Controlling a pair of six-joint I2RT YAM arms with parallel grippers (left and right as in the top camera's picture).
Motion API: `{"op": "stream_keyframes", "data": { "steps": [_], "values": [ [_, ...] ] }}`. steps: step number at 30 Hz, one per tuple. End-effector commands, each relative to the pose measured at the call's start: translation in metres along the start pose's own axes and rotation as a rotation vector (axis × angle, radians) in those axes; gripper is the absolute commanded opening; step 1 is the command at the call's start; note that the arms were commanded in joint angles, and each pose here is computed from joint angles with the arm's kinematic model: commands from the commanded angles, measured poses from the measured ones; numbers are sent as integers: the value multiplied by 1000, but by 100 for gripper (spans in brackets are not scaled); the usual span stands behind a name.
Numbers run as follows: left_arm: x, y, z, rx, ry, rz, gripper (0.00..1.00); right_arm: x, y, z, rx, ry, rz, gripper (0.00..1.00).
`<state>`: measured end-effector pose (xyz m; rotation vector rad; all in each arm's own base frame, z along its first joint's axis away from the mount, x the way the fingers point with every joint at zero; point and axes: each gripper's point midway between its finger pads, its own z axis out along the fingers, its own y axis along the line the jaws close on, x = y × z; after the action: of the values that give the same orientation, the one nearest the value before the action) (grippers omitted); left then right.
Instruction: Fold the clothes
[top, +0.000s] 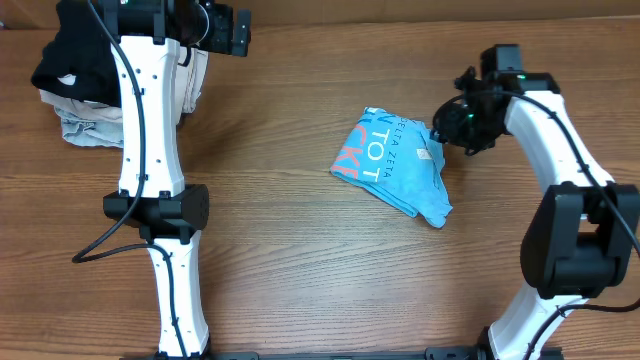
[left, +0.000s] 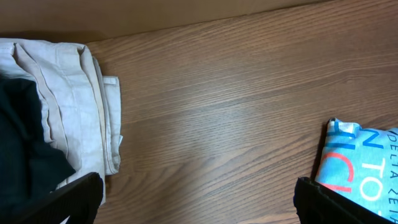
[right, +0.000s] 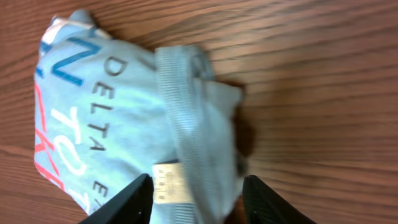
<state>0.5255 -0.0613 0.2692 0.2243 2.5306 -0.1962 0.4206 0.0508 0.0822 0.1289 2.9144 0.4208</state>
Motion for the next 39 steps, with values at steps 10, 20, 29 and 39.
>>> {"op": "stream_keyframes", "data": {
  "steps": [10,20,29,39],
  "values": [
    [4,-8,1,28,17,22,100,1,-7,37,283,8,-135,43],
    [4,-8,1,28,18,22,100,-10,-26,37,389,-36,-117,27],
    [4,-8,1,28,18,22,100,-14,-42,32,377,-66,52,4],
    [4,-8,1,29,18,22,100,2,-83,18,95,36,281,31]
  ]
}}
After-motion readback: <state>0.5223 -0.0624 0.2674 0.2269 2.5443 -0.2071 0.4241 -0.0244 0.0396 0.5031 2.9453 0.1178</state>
